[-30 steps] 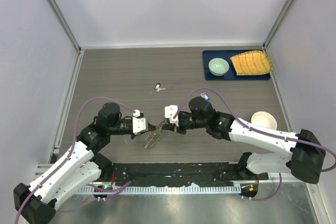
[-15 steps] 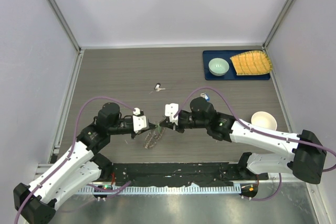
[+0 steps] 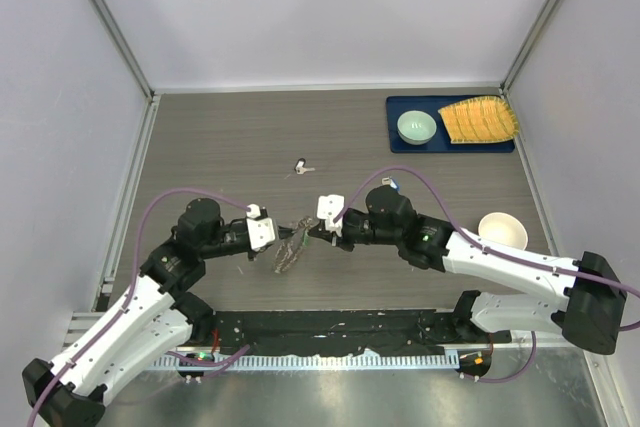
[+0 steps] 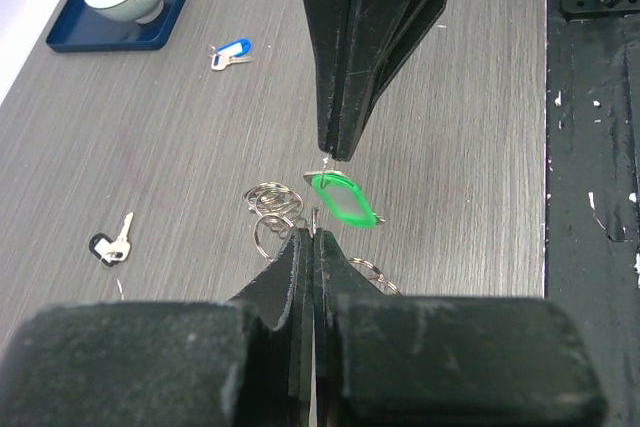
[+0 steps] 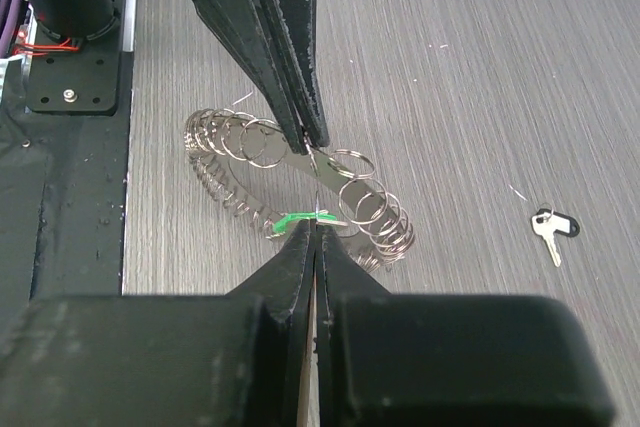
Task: Put the keys on the keyring
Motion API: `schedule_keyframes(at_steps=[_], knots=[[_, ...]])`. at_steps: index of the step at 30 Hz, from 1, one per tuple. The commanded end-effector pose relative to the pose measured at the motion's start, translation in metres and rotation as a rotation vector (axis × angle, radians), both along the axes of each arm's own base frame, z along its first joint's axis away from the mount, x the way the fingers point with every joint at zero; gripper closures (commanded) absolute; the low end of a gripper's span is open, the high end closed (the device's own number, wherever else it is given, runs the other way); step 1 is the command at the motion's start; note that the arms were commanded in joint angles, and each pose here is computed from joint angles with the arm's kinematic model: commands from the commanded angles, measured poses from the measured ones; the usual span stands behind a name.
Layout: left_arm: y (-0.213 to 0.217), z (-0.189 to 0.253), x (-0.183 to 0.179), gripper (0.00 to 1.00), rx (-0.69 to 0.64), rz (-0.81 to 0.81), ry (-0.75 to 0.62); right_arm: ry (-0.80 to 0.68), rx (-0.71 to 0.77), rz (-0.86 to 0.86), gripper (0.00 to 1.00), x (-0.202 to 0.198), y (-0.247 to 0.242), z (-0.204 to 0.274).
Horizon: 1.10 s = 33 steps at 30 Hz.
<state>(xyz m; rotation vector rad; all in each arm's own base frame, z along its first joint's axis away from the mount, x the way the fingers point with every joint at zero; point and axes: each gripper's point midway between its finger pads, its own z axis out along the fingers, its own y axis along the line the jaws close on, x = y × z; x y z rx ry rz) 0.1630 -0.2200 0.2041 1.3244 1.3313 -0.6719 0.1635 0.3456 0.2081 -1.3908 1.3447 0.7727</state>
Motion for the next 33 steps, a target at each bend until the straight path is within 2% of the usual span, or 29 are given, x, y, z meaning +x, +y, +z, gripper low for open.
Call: schedule_keyframes(at_steps=[1,33], knots=[[-0.0084,0.0227,0.0004,1.0,-0.067,-0.045,-0.063,-0.042,0.045,0.007,0.99,0.0021,0.0058,0.0162],[-0.011,0.0214,-0.0005,1.0,-0.072,-0.058,-0.045,-0.041,0.066,0.052,0.99,-0.0028,0.0132,0.0185]])
